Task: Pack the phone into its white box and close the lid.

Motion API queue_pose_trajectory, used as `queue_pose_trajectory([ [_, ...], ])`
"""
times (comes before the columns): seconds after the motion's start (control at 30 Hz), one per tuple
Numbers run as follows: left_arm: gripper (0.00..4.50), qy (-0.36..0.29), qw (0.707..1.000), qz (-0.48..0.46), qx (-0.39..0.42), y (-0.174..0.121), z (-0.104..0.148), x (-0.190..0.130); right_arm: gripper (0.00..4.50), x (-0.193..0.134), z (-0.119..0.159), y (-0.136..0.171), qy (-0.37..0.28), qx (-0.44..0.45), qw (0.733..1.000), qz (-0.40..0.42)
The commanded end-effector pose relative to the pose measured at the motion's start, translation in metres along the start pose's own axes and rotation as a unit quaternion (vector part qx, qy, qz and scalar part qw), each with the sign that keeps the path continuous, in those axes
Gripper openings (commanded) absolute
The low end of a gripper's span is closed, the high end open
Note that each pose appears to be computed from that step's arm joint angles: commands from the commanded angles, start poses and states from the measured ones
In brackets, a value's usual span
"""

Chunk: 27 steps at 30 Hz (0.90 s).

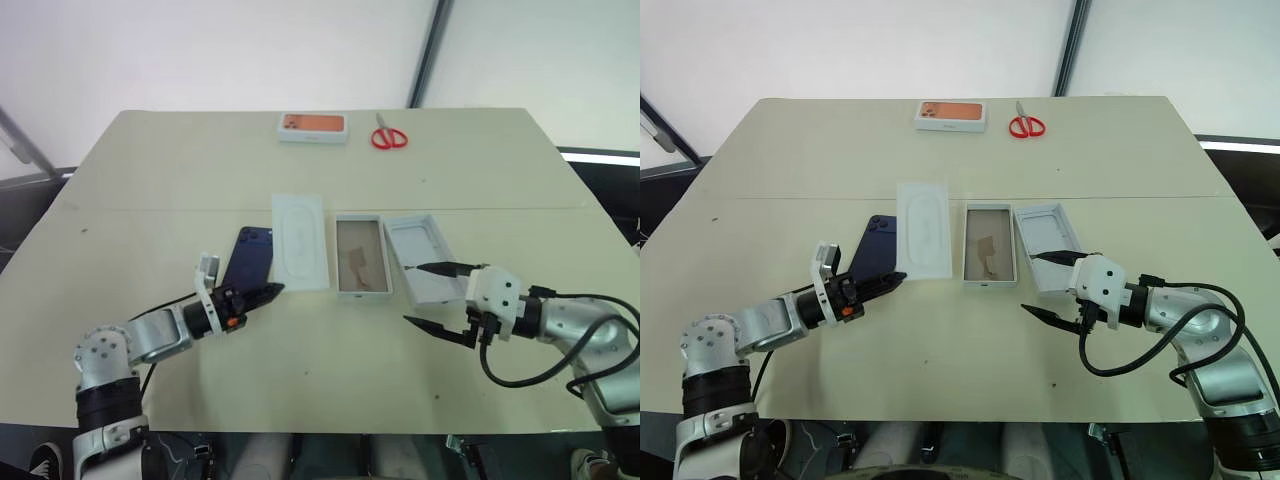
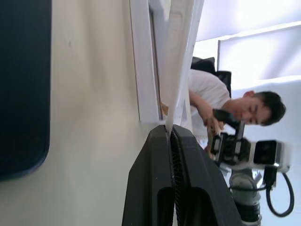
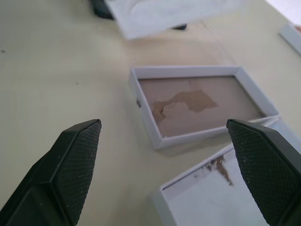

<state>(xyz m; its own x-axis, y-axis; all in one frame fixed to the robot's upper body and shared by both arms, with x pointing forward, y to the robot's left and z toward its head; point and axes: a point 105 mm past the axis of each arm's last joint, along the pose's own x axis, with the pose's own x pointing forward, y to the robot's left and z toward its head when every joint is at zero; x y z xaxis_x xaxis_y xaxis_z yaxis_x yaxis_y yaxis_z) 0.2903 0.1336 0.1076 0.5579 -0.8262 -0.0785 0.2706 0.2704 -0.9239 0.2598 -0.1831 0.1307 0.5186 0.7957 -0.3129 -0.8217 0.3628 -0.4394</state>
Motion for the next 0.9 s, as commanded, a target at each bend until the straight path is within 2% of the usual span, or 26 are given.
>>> queue_pose_trajectory([
  [0.03,0.04,-0.004,0.999,-0.032,0.000,-0.018,0.008,0.020,4.50,-0.001,0.007,-0.009,-0.009,-0.024,1.000,-0.015],
  [0.2,0.04,0.030,0.999,-0.023,0.000,-0.023,-0.001,0.062,4.50,0.006,0.008,-0.012,-0.013,-0.032,0.999,-0.017],
  [0.37,0.04,0.058,0.998,-0.024,0.001,-0.026,-0.013,0.080,4.50,0.005,0.009,-0.013,-0.010,-0.039,0.999,-0.024],
  [0.63,0.04,0.103,0.994,-0.022,-0.006,-0.022,-0.036,0.076,4.50,0.000,0.007,-0.011,-0.002,-0.039,0.998,-0.039],
  [0.9,0.04,0.081,0.997,-0.009,-0.008,-0.018,-0.031,0.084,4.50,0.003,0.010,-0.013,-0.006,-0.042,0.998,-0.043],
])
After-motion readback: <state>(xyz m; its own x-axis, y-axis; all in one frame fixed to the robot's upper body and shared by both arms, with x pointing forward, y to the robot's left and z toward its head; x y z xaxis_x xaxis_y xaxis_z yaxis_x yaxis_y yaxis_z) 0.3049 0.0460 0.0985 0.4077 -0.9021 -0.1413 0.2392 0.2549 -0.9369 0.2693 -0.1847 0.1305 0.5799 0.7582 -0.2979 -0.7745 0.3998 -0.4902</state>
